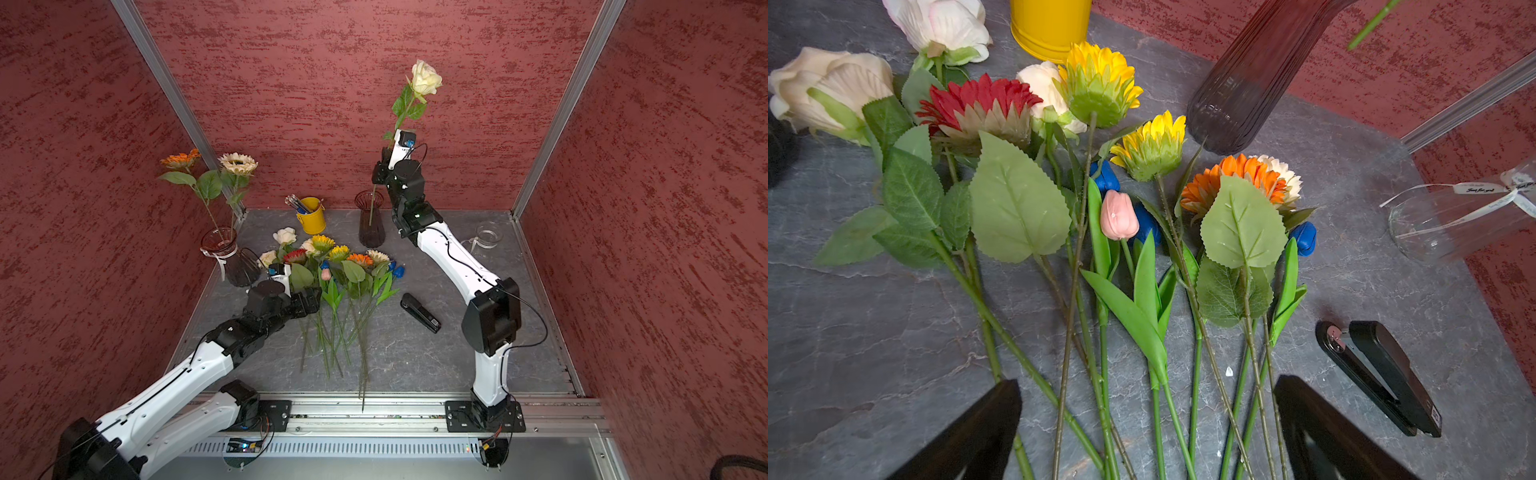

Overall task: Arrange the flowers in different vases according to their variety
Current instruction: Insert the flower into the vase.

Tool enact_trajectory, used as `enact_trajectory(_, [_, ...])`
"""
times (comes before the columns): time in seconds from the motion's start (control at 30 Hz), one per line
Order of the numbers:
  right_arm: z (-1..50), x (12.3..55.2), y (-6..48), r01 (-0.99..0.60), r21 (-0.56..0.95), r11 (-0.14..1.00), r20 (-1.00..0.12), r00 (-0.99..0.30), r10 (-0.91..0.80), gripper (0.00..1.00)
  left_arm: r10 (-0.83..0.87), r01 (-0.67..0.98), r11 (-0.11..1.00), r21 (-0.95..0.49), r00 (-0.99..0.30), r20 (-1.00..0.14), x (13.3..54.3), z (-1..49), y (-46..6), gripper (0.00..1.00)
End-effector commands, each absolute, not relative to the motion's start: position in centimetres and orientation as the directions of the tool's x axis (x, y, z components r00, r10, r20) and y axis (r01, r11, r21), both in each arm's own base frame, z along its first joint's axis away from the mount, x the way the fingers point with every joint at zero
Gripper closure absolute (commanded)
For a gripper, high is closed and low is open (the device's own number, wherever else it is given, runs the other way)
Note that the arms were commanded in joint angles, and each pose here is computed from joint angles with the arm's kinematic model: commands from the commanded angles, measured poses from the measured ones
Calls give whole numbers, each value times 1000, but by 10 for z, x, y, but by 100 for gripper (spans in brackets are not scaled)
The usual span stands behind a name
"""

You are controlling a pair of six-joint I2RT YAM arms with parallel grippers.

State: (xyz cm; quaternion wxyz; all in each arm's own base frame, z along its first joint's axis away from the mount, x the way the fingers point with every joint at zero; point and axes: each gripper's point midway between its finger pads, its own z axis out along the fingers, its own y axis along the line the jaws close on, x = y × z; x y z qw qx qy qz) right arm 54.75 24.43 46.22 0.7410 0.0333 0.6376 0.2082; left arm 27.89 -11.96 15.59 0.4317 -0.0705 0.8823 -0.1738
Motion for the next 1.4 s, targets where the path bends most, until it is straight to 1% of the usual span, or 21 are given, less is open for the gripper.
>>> enact_trajectory(0.0, [538, 535, 214, -270, 365, 891, -846, 304, 439, 100, -277, 6, 932, -363, -634, -722, 274, 147, -117, 0])
enact_trajectory(0.2, [547, 547, 198, -264, 411, 873, -815, 323, 481, 100, -278, 5, 931, -364, -637, -719, 275, 144, -118, 0])
enact_trajectory(0.4, [531, 562, 199, -259, 424, 868, -825, 286, 488, 100, -282, 4, 930, -369, -637, -717, 278, 143, -119, 0])
enact_trajectory(0.57, [479, 577, 216, -247, 429, 869, -863, 173, 475, 100, -289, 6, 925, -380, -640, -712, 279, 140, -122, 0])
enact_trajectory(0.63, [448, 582, 225, -228, 419, 879, -881, 132, 454, 100, -292, 3, 923, -385, -646, -706, 279, 137, -124, 0])
enact_trajectory(0.77, [385, 591, 249, -209, 391, 897, -916, 7, 401, 100, -286, 4, 925, -381, -653, -701, 278, 132, -126, 0])
enact_trajectory(0.8, [376, 591, 255, -208, 387, 898, -920, -19, 392, 100, -282, 6, 926, -379, -655, -701, 278, 132, -127, 0])
enact_trajectory(0.83, [367, 591, 260, -208, 378, 902, -925, -46, 377, 82, -276, 7, 928, -372, -657, -702, 278, 131, -128, 0])
enact_trajectory(0.87, [362, 589, 263, -209, 371, 905, -929, -70, 365, 59, -268, 9, 931, -365, -660, -701, 277, 130, -128, 0])
enact_trajectory(0.9, [359, 588, 264, -203, 370, 906, -929, -88, 359, 40, -260, 12, 934, -358, -663, -702, 277, 130, -129, 0])
enact_trajectory(0.93, [359, 585, 264, -197, 372, 907, -928, -104, 358, 26, -256, 12, 935, -354, -666, -701, 277, 129, -130, 0])
enact_trajectory(0.97, [358, 581, 262, -192, 374, 907, -926, -121, 357, 19, -253, 16, 935, -354, -667, -700, 276, 129, -131, 0])
enact_trajectory(1.03, [364, 570, 257, -196, 378, 905, -924, -135, 357, 12, -250, 23, 935, -355, -668, -701, 276, 129, -133, 0])
enact_trajectory(1.1, [370, 554, 253, -204, 381, 902, -922, -150, 356, 10, -247, 29, 934, -357, -670, -700, 276, 129, -136, 0])
enact_trajectory(1.23, [365, 523, 241, -195, 380, 904, -916, -215, 338, 8, -235, 53, 927, -371, -690, -685, 274, 128, -144, 0])
enact_trajectory(1.37, [352, 489, 234, -202, 382, 902, -904, -286, 319, 8, -219, 72, 917, -393, -733, -644, 269, 123, -156, 0])
